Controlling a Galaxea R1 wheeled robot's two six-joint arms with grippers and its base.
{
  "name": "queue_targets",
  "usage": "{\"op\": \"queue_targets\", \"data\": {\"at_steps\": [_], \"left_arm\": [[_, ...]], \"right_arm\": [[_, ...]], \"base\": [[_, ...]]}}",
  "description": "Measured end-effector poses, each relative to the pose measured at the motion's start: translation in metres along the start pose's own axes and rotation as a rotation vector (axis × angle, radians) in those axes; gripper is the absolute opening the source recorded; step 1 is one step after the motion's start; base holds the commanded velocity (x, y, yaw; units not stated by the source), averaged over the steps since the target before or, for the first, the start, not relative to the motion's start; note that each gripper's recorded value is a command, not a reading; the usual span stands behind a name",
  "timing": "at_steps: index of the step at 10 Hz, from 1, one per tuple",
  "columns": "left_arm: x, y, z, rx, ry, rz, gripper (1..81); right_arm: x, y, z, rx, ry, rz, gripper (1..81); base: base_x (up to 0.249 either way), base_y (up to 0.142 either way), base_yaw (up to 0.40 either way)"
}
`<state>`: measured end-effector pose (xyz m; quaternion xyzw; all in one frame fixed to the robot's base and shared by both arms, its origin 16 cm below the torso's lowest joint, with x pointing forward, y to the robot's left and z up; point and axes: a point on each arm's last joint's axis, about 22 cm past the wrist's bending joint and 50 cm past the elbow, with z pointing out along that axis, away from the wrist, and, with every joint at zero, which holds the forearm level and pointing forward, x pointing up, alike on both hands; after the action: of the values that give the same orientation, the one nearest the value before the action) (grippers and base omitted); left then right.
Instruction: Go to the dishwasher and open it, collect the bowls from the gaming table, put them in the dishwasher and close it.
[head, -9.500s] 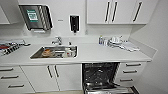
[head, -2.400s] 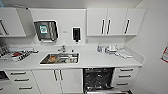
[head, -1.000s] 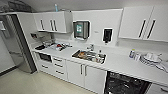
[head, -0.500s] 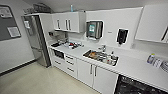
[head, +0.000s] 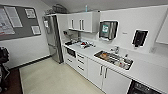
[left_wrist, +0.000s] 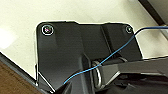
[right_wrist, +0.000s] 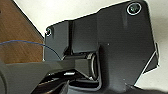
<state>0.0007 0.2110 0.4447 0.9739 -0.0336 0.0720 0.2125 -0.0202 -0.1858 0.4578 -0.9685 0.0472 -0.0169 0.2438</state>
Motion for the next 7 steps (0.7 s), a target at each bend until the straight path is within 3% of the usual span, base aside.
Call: {"op": "queue_targets", "data": {"at_steps": [7], "left_arm": [[-0.0029,-0.0016,-0.0017,0.001,-0.002,-0.002,81.1]], "right_arm": [[-0.0002,0.0056,-0.0025,-0.008,0.0,0.001,81.1]], "base": [[0.0,0.0,0.369]]}}
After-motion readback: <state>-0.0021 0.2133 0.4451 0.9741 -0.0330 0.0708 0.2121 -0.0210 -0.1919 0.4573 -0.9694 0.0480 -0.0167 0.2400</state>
